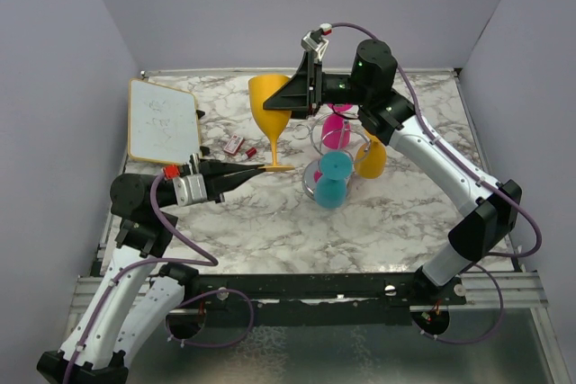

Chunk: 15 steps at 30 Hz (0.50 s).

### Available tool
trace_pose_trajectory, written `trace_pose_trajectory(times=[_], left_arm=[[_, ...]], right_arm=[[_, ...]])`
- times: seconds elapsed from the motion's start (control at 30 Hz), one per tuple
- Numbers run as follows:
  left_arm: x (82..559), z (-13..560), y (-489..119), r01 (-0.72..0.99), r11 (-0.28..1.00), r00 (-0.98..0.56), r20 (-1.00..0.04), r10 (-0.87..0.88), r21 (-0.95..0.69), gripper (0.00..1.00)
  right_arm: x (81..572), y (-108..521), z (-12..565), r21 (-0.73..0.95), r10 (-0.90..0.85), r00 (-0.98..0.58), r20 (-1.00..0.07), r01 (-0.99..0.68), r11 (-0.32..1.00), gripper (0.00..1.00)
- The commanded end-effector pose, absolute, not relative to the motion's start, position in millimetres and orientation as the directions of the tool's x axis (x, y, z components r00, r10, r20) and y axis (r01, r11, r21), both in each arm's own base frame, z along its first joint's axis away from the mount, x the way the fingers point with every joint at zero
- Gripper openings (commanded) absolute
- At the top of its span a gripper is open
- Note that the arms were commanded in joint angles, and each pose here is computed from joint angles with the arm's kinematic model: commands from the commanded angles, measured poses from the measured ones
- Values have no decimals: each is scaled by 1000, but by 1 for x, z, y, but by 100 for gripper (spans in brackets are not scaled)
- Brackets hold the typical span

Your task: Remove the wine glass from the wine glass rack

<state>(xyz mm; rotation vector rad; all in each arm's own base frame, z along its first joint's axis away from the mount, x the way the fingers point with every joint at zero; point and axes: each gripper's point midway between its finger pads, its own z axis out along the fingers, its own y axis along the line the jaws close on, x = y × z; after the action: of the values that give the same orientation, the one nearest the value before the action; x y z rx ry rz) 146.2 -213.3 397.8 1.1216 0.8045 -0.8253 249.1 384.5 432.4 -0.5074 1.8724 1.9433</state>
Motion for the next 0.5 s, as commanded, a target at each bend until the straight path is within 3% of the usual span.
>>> trace_pose_trajectory(times=[0.0,0.3,0.33,0.47], left_arm=[[149,400,-212,859,246,492,-857,-153,449,0],[150,402,-210,850,276,500,-852,-154,449,0],[150,402,-209,848,284,501,-851,-154,448,4],[154,406,-204,831,341,511,-845,-155,440,34]], right_arm=[[246,386,437,848,41,-848,-528,-530,-35,82],[246,384,439,836,49,-835,-547,-549,-25,75],[246,383,439,834,52,-833,-550,-552,-19,74],[249,380,440,819,88,-815,-572,-573,13,74]])
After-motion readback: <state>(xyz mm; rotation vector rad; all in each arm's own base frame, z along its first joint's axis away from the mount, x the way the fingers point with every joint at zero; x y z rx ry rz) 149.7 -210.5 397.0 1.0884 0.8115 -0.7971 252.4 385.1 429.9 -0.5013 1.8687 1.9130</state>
